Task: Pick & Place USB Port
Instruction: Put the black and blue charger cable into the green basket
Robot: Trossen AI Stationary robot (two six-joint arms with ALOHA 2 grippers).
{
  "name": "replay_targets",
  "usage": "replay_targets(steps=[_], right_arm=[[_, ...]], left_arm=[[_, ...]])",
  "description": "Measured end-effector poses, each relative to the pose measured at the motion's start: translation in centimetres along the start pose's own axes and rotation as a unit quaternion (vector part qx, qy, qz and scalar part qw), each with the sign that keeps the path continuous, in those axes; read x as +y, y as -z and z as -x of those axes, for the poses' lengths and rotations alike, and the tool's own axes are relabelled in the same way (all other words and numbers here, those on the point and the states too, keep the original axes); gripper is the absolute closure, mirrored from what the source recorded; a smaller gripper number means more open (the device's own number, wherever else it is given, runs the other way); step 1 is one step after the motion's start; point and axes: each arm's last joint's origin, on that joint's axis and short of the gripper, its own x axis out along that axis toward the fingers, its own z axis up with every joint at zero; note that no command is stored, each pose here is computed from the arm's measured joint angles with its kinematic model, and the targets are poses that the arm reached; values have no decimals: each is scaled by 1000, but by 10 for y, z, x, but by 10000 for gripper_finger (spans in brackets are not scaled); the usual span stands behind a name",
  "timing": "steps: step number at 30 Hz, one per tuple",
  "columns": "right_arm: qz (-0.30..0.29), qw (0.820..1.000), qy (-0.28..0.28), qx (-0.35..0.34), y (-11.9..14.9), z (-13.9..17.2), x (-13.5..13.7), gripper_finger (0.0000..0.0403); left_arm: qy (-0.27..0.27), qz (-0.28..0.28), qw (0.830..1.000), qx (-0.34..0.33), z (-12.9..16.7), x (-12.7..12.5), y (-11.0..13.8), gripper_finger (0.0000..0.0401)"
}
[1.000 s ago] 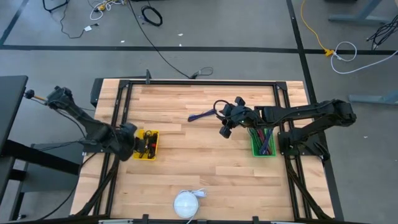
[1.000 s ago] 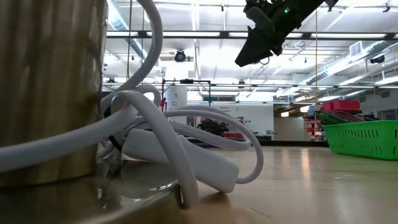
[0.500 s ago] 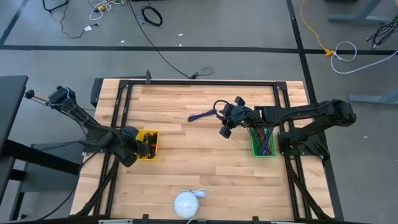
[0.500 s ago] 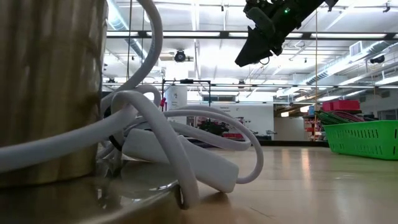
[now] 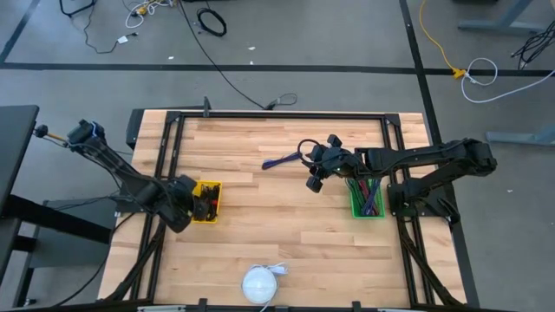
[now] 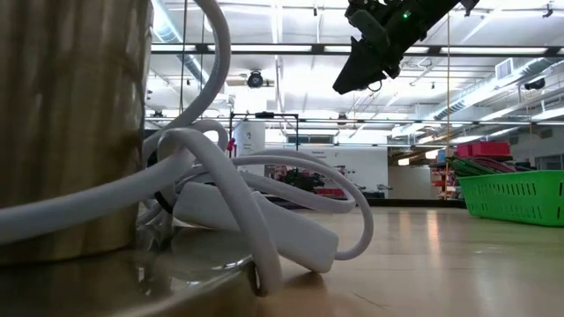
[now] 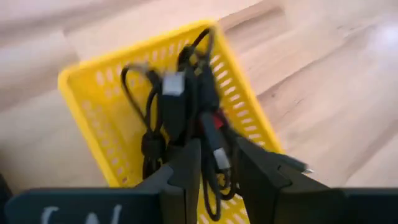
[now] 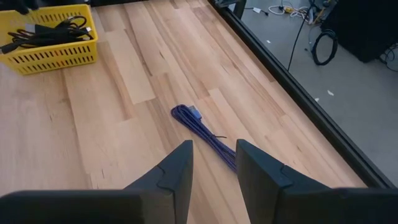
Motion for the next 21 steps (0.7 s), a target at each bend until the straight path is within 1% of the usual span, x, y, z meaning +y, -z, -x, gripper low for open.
replay_targets(steps=[3,6,9,11,13,15,18,21], right_arm=[[0,1000,0,0,0,0,0,280],[0,1000,-1,0,0,0,0,280],[-4,1000,-14,-1,0,0,1,280],[-4,1000,-25,-14,-3,-3,3,280],[13,999,-40,-27,-5,-9,7,280],[29,997,-63,-43,-7,-20,11,280],[31,993,-105,-42,-4,-44,15,280],[59,992,-111,-19,7,-74,17,280]], left_arm=[[19,-52,998,-40,10,-9,-7,299],[29,-106,988,-108,19,-18,-18,299],[13,-155,976,-154,25,-26,-33,299],[-4,-185,969,-166,28,-29,-44,299],[-24,-210,962,-174,27,-31,-54,298],[-45,-227,955,-184,24,-31,-63,298],[-74,-260,944,-191,19,-30,-74,298],[-95,-291,933,-192,17,-29,-81,298]])
